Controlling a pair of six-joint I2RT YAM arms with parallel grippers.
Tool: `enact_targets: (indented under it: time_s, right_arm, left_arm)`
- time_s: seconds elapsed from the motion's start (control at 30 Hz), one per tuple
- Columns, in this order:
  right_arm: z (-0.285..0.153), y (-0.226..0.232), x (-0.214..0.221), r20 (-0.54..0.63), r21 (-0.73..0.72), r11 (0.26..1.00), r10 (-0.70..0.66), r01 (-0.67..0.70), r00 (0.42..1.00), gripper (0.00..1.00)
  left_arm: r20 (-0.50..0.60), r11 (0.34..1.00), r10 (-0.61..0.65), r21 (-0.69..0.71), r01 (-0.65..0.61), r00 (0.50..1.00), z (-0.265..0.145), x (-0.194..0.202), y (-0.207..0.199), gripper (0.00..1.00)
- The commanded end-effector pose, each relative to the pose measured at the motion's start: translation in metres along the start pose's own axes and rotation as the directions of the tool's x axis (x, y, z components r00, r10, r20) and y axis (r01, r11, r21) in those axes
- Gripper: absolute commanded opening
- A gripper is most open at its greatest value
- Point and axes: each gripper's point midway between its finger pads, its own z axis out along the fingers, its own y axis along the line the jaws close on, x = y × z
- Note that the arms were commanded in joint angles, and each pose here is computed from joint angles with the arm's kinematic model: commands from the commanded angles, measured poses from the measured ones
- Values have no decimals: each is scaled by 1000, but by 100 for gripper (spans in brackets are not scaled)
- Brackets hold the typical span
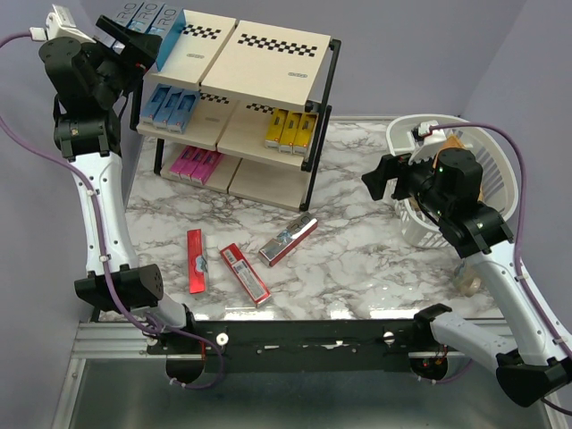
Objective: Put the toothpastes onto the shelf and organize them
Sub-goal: Adjust the toothpaste on the shelf.
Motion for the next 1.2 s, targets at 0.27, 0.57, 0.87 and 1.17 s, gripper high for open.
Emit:
enact_targets:
  time_s: [0.27, 0.57, 0.87, 1.17]
  right_arm:
    - [3, -5, -7, 25, 20, 999, -28, 27, 999, 100]
    - [6, -5, -4, 13, 18, 1000, -24, 23, 1000, 100]
    - [6, -5, -6, 14, 21, 999, -25, 25, 1000, 100]
    - [6, -5, -6, 13, 24, 1000, -20, 20, 1000, 100]
  left_arm:
    - [12, 1000, 12, 7, -12, 1000, 16, -8, 4, 99]
    - [23, 1000, 16, 21, -17, 1000, 24, -13, 2, 99]
    - [33, 999, 21, 24, -22, 999, 32, -17, 4, 99]
    - [34, 999, 26, 25, -27, 999, 35, -16, 6, 99]
